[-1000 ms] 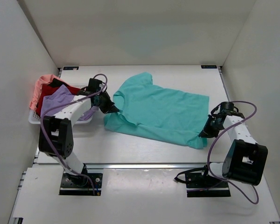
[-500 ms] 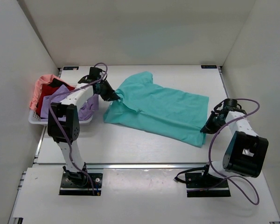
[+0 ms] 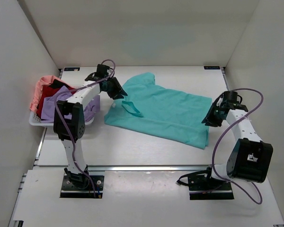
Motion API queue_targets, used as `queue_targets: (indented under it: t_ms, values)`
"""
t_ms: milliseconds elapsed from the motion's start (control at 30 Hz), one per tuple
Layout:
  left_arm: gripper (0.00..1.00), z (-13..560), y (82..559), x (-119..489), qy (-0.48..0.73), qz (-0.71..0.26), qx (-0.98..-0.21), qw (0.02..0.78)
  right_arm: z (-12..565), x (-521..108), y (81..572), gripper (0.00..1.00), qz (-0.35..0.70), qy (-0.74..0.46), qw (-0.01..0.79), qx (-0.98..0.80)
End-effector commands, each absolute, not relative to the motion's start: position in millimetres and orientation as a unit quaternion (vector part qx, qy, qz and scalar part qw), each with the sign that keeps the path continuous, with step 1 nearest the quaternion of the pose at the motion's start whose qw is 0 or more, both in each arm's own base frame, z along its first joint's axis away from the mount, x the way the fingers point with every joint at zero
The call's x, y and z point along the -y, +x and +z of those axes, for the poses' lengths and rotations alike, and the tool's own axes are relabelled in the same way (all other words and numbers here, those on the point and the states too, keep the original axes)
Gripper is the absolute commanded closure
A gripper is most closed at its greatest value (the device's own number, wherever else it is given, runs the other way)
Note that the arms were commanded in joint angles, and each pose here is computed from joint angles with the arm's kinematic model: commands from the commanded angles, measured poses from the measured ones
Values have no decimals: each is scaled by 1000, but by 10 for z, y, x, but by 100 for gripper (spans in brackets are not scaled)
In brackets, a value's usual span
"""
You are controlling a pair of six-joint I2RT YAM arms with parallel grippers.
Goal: Fold and stack the t-shirts
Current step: Fold the flattened tshirt in 1/3 of the way
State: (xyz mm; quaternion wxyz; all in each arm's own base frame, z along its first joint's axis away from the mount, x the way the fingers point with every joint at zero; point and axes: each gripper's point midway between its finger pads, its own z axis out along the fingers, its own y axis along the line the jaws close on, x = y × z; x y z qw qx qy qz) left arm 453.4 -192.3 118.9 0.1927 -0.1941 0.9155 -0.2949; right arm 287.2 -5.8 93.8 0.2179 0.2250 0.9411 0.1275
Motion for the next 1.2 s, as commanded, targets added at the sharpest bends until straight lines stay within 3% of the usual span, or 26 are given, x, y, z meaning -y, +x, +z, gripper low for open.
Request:
queue_targets:
  t_ms: [0,367,567,833,1033,1167]
  values:
    - [61,1160,4180,2096,-165,-273,-932,175,973,-144,2969,82,146,198,233,-941]
    - [65,283,3683,1951,-112,-74,-984,116,361,-70,2938,79,103,203,169,-959]
    - [65,-87,3109,1734,-102,-33,-993,53,29,-108,2951,76,85,184,113,-973]
    - [66,-198,2375,1552,-80,-16,-997,3,76,-18,3070,77,75,197,90,-973]
    - [60,73,2438,1547,-89,-53,-994,36,102,-127,2796,77,69,185,67,-978]
    - [50,694,2978,1748,-68,-99,-986,120,317,-58,2908,71,68,189,97,-975]
